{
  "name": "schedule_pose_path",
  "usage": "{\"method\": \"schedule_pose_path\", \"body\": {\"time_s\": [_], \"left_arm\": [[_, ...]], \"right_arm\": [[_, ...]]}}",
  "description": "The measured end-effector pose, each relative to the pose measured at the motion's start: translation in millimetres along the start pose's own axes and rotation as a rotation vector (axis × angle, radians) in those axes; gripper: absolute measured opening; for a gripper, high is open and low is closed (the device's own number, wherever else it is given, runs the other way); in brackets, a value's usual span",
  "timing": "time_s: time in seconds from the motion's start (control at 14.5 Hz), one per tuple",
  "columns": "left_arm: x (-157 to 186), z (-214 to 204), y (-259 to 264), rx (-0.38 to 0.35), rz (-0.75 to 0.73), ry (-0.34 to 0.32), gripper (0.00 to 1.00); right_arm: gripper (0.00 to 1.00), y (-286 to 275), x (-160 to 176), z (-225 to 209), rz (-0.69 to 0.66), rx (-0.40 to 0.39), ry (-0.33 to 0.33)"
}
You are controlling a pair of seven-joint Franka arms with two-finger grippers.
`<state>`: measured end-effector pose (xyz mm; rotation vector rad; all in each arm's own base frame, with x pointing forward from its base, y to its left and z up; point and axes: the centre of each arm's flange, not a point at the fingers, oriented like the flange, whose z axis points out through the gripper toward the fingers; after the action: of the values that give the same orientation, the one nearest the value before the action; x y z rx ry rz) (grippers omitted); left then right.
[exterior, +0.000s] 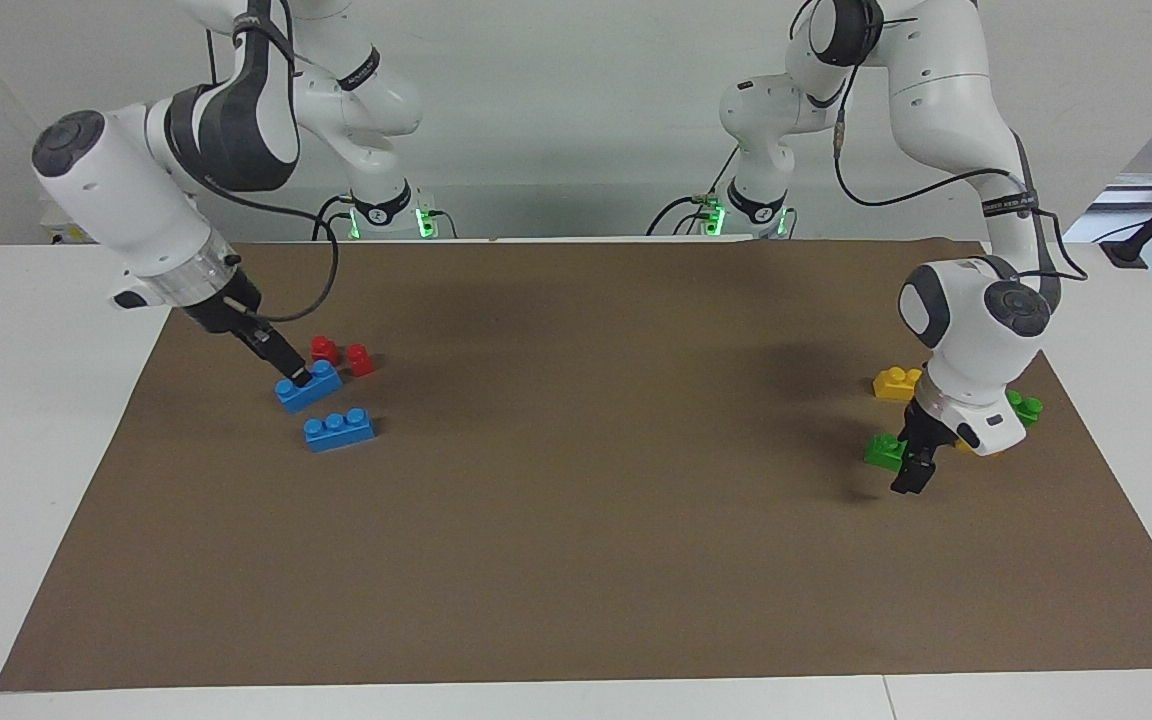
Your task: Remove green block with left arm and hold with right
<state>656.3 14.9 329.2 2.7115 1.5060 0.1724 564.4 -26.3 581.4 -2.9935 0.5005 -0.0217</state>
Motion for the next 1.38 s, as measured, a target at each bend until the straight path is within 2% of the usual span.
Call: {"method": "schedule_pose_path", "body": {"time_s": [0.14,0.28,0.48,0.76,0.97,1.18,1.38], "left_arm": [[2.0,-15.3,-1.8,0.006,0.076,0.000,1.00],[2.6,-50.9,-6.0,0.017,0.169,0.000,1.00],[-6.6,-117.1,-14.9,0.021,0.312,0.007,1.00],[-26.4,-195.5,-30.9,0.020,0.583,0.023,1.00],[-39.2,-237.9,-48.7,0.037,0.742,0.003,1.00],[-56.0,-274.1,-65.7,0.070,0.853,-0.038,1.00],[-69.2,-295.0,-75.8,0.078,0.924,-0.050,1.00]], "right_arm": [[1.00,1.4,0.4,-17.5,-0.117,-0.035,0.009],[1.00,-0.8,2.4,-25.5,-0.175,-0.058,0.019],[1.00,-9.9,3.4,-20.9,-0.196,-0.061,0.010],[1.00,-9.0,5.4,-17.1,-0.196,-0.063,0.004],[1.00,-7.7,5.8,-17.1,-0.196,-0.068,0.004],[1.00,-5.6,6.3,-17.2,-0.214,-0.091,0.007],[1.00,-5.5,6.3,-17.0,-0.219,-0.092,0.006]]}}
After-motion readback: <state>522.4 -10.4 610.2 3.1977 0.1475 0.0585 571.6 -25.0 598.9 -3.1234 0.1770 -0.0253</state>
